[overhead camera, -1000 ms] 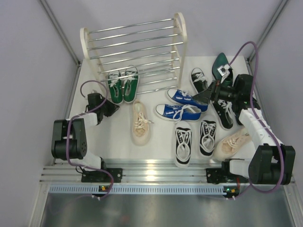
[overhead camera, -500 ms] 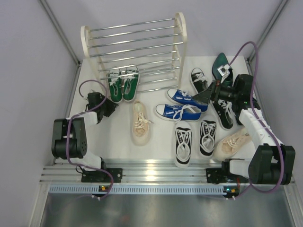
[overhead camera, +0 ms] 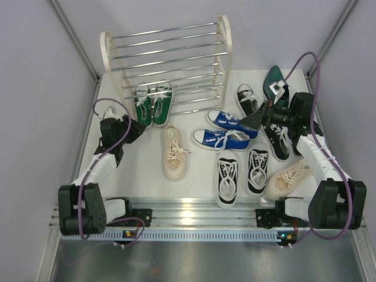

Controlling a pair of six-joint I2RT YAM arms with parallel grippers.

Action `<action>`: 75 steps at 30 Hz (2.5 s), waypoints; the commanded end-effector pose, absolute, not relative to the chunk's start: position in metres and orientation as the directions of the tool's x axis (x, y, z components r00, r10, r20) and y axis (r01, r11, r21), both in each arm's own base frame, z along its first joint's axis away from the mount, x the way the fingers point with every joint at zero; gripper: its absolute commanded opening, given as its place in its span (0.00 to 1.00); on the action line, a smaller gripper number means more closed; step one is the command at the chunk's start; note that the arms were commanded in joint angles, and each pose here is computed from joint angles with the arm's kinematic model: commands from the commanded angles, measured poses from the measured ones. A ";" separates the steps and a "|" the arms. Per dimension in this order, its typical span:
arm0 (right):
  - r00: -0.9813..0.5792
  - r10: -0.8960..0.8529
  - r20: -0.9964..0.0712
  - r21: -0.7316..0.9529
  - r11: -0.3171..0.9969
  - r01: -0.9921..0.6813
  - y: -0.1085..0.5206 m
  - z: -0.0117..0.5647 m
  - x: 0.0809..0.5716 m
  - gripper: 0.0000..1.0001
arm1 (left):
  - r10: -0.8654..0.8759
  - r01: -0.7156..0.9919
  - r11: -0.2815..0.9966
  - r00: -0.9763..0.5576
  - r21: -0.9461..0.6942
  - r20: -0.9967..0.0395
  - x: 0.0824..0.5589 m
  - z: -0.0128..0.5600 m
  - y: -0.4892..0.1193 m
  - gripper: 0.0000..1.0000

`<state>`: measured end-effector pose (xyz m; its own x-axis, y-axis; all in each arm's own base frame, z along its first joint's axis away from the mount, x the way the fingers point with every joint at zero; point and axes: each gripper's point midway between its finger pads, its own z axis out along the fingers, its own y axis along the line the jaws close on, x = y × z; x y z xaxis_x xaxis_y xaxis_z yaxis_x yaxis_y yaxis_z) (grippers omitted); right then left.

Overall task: Place and organize the shoes onto the shoe shelf
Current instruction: Place the shoe at the shoe shelf, then adjust the shoe at the shoe shelf.

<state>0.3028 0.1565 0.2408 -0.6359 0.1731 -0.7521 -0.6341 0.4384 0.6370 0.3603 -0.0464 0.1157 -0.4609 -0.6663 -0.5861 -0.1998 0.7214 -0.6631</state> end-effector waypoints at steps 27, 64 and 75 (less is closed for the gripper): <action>-0.530 0.121 -0.839 0.520 0.462 -0.718 0.150 0.258 0.307 0.93 | 0.052 0.158 0.987 -0.385 -0.010 -0.921 0.423 0.152 -0.105 0.60; -0.533 0.115 -0.838 0.518 0.472 -0.713 0.149 0.257 0.309 0.93 | -0.110 0.004 0.993 -0.385 -0.121 -0.916 0.459 0.138 -0.104 0.00; -0.530 0.110 -0.841 0.513 0.474 -0.715 0.149 0.255 0.306 0.93 | -0.269 -0.159 0.961 -0.348 -0.227 -0.898 0.458 0.138 -0.092 0.00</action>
